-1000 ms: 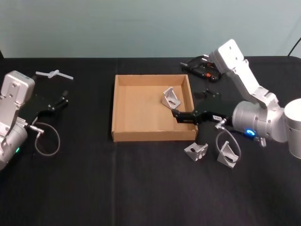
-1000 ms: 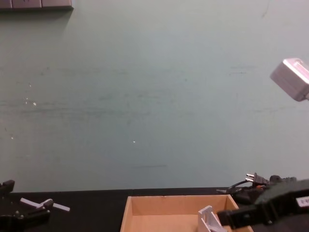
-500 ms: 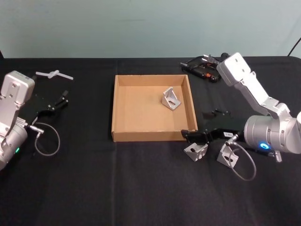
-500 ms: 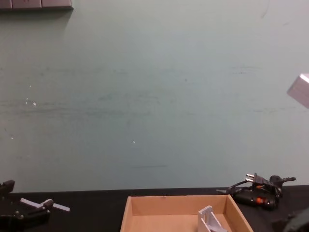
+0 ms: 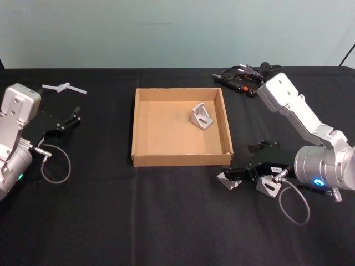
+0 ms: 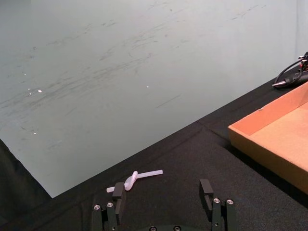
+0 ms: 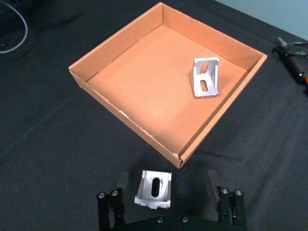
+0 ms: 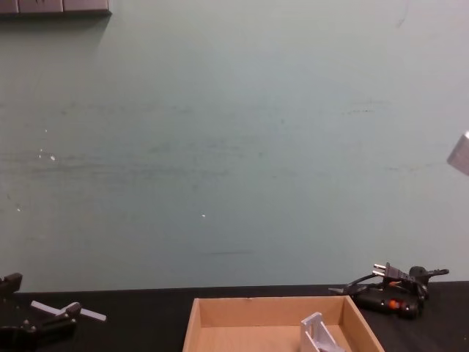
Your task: Use one hand to pick up the angle iron from the table and place it into the box.
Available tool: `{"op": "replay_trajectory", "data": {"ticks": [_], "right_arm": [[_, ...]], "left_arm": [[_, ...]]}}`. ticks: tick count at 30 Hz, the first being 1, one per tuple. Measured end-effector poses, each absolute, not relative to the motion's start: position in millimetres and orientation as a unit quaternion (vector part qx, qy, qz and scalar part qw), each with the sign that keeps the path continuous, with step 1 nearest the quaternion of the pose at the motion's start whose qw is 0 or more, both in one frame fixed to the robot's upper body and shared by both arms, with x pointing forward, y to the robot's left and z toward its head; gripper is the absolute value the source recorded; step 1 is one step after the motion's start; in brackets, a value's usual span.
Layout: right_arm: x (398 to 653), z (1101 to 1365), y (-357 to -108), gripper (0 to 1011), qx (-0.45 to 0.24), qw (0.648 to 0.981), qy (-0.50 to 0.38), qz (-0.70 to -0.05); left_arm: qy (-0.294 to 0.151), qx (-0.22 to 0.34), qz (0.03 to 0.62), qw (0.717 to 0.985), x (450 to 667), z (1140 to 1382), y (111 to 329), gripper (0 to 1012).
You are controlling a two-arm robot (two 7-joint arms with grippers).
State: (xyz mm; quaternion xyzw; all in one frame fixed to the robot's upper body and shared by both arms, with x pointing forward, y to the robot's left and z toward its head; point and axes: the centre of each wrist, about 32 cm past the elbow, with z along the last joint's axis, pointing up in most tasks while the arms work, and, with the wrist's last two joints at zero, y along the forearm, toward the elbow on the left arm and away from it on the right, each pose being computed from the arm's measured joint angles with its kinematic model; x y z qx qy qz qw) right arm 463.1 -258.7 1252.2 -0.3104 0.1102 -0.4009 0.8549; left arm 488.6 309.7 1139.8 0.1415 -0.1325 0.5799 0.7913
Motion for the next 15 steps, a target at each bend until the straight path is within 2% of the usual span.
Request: {"op": "replay_trajectory", "data": {"ticks": [15], "right_arm": [[461.1,1246.7,-255.7,1000,-0.327,0.852,0.12,-0.39]], "left_arm": [[-0.132,0.142,0.58,0.791,488.6,1139.8,309.7,1005]]}}
